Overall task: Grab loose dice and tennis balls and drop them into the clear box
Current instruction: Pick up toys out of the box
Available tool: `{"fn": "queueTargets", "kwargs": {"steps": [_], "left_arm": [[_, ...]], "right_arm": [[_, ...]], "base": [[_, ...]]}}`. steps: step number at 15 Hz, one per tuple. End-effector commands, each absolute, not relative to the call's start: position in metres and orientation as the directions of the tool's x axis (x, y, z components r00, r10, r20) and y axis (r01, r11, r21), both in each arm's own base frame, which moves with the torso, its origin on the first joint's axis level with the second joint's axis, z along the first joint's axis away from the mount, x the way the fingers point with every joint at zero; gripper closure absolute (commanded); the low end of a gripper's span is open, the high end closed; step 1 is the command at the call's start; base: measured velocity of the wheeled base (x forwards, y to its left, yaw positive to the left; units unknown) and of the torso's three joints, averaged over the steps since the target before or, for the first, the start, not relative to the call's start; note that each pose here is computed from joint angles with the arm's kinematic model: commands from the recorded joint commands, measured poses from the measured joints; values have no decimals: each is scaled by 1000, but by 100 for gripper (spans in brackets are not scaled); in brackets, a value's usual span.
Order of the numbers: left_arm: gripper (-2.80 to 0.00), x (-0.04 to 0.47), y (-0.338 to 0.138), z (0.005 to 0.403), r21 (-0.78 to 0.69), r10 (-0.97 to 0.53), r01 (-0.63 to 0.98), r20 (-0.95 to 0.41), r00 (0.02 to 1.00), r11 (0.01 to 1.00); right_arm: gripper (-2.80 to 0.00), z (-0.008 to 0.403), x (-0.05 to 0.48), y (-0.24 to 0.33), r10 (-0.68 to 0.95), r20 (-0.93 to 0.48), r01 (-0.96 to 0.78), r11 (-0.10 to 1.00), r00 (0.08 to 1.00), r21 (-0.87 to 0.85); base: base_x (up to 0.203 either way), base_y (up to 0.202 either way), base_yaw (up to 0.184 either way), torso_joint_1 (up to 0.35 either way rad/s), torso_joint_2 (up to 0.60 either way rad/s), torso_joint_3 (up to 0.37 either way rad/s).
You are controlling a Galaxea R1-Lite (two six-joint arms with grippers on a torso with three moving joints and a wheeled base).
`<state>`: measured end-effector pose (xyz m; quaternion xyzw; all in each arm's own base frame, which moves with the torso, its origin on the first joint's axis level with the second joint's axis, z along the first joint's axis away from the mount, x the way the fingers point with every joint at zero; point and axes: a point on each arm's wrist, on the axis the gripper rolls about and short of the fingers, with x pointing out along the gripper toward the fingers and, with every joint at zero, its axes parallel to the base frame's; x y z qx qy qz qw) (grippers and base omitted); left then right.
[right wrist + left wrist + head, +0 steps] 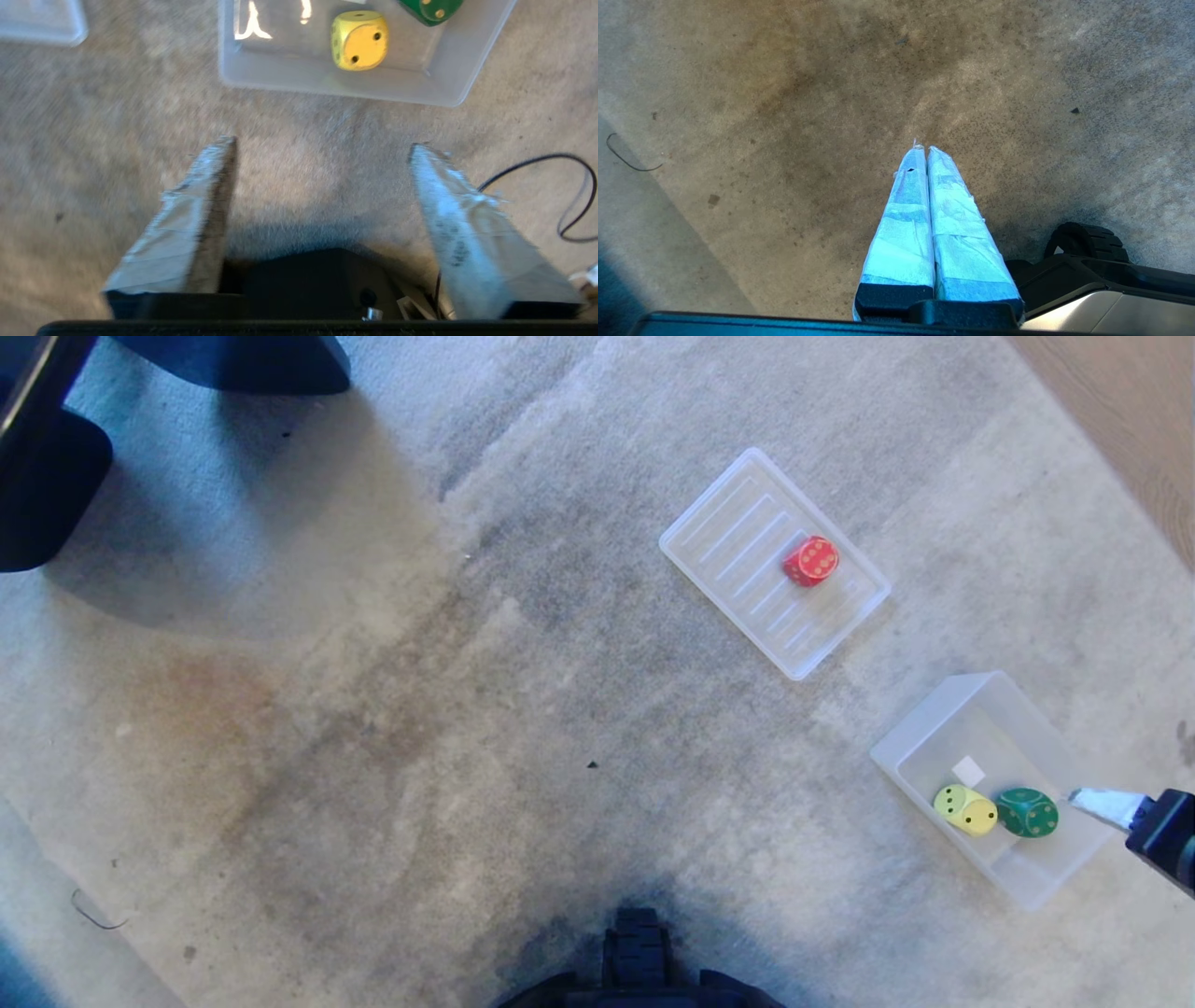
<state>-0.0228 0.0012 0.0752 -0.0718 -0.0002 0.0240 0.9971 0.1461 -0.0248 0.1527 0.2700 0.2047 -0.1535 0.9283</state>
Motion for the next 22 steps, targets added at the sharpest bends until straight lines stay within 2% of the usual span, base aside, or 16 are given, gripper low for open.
{"fn": "queueTargets", "kwargs": {"steps": [1, 6, 11, 17, 22], "left_arm": [[0, -23, 1, 75, -145, 49, -49, -3, 999, 988], [0, -23, 1, 75, -145, 49, -49, -3, 999, 988], [0, -23, 1, 75, -145, 49, -49, -3, 999, 988], [0, -23, 1, 75, -145, 49, -49, -3, 999, 988], [0, -23, 1, 75, -145, 49, -49, -3, 999, 988]], "right_arm": [[0, 162, 111, -15, -149, -343, 302, 839, 928, 453], [0, 131, 37, -2, -58, -307, 135, 962, 950, 237], [0, 93, -7, -1, -10, -333, 32, 998, 943, 60], [0, 77, -31, 0, -28, -124, 31, 999, 992, 19], [0, 76, -30, 0, -5, -120, 3, 1000, 993, -14]], "base": [[0, 0, 0, 0, 0, 0], [0, 0, 0, 0, 0, 0], [0, 0, 0, 0, 0, 0], [0, 0, 0, 0, 0, 0], [0, 0, 0, 0, 0, 0]]}}
